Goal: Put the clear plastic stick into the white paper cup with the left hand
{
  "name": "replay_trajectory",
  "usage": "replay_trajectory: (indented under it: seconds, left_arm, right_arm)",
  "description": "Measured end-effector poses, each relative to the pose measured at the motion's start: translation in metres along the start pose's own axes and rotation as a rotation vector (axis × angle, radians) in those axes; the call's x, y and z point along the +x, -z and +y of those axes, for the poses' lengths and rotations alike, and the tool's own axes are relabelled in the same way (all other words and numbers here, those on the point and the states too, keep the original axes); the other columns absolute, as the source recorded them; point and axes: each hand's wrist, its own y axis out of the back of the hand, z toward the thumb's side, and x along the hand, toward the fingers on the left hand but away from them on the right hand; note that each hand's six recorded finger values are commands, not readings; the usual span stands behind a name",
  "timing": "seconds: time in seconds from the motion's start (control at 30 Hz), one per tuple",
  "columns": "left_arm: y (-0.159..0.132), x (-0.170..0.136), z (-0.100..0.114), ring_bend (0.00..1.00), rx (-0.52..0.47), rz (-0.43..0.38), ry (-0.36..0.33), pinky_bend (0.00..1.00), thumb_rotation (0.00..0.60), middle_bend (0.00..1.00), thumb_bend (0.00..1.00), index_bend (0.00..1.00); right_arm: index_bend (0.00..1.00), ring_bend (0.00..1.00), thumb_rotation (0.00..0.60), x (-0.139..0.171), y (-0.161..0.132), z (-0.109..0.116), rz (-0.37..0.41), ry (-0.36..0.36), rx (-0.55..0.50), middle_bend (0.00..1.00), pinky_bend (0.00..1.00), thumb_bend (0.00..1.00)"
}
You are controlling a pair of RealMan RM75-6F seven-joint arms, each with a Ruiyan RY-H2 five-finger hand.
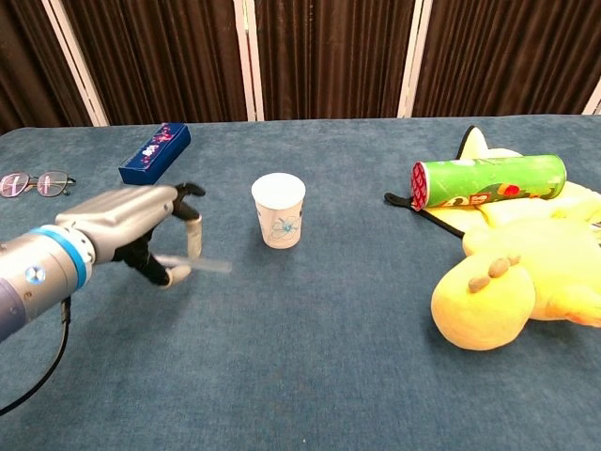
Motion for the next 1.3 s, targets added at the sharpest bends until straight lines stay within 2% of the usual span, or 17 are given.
replay_trajectory:
  seconds: [0.07,0.27,0.5,0.6,0.83,1.0,1.3]
  left_arm:
    - [-0.004,0.000,0.006,0.00,-0.040,-0.008,-0.014,0.00,0.600,0.00,0.41,0.54]
    - [-0.018,0.004,0.024,0.00,-0.265,-0.028,-0.052,0.00,0.600,0.00,0.41,0.54]
    - [-0.036,0.018,0.053,0.00,-0.641,-0.049,-0.082,0.00,0.600,0.00,0.41,0.54]
    - [-0.044,0.025,0.067,0.00,-0.748,-0.069,-0.090,0.00,0.600,0.00,0.41,0.54]
    - [-0.056,0.036,0.090,0.00,-0.903,-0.123,-0.104,0.00,0.600,0.00,0.41,0.54]
    - [-0.061,0.046,0.095,0.00,-0.995,-0.136,-0.089,0.00,0.600,0.00,0.41,0.54]
    - [-0.063,0.060,0.094,0.00,-1.024,-0.143,-0.093,0.00,0.600,0.00,0.41,0.54]
  right_arm:
    - [0.00,0.00,0.600,0.000,0.000,0.000,0.000,-0.001,0.000,0.00,0.00,0.08]
    - [0.00,0.00,0.600,-0.002,0.000,0.000,-0.001,-0.006,-0.002,0.00,0.00,0.08]
    - [0.00,0.00,0.600,-0.006,-0.001,-0.001,-0.007,-0.015,-0.002,0.00,0.00,0.08]
    - [0.00,0.00,0.600,-0.007,-0.001,-0.001,-0.010,-0.019,-0.003,0.00,0.00,0.08]
    - [0.00,0.00,0.600,-0.010,-0.001,0.000,-0.016,-0.020,-0.010,0.00,0.00,0.08]
    - [0.00,0.00,0.600,-0.009,-0.001,0.000,-0.014,-0.017,-0.011,0.00,0.00,0.08]
    - [0.00,0.00,0.600,-0.009,-0.001,0.000,-0.014,-0.018,-0.013,0.00,0.00,0.08]
